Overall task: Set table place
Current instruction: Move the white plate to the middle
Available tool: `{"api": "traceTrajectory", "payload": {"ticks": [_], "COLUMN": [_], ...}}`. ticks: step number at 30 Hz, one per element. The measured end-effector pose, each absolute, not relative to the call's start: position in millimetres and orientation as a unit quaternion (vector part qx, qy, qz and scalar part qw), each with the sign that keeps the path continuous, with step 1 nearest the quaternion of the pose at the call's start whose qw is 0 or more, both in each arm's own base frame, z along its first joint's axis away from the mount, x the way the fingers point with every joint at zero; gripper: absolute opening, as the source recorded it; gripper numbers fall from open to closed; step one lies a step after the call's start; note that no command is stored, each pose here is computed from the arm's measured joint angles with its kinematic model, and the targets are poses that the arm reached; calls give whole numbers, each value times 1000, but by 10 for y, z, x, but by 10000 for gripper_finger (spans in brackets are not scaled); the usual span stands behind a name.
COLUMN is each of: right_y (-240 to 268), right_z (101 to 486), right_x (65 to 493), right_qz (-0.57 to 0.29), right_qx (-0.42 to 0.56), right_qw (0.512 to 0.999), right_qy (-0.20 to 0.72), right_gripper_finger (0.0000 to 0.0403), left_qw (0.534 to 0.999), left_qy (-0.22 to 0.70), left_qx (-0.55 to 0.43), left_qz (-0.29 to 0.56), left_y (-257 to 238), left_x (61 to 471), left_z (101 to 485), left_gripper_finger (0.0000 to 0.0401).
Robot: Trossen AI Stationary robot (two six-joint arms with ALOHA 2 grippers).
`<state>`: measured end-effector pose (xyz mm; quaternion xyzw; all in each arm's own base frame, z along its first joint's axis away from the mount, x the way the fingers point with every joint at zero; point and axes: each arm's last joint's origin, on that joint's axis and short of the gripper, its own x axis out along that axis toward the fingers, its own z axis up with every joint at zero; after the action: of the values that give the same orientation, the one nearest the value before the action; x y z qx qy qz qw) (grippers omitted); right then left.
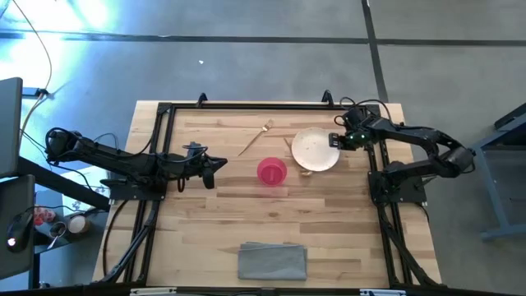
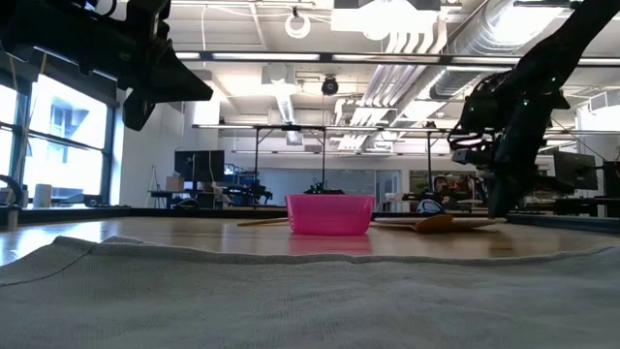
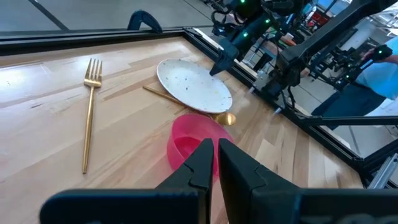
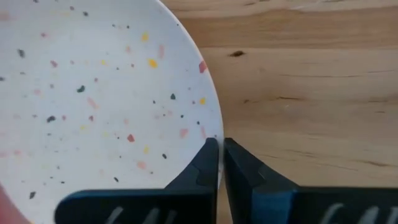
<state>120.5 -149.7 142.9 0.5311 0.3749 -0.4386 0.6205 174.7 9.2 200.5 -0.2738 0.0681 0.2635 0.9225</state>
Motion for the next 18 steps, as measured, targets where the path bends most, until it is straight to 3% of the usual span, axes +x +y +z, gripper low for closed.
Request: {"api": "traceTrajectory", "payload": {"ticks": [9, 18], "right_y": [-1418, -1314], "right_z": [1724, 1863], "right_x": [1146, 1117], "right_qz": [-430, -411], "right_qx": [526, 537], "right_qw": [668, 683], "right_qy": [304, 276], "right_gripper_finger": [1, 1], "left_qw": [922, 922], "left_qy": [69, 72], "left_qx": [-273, -272], "left_qz": [264, 265], "left_y": [92, 92], "left_x": [1747, 1745], "left_z": [2003, 1998], "left_gripper_finger": [14, 14]}}
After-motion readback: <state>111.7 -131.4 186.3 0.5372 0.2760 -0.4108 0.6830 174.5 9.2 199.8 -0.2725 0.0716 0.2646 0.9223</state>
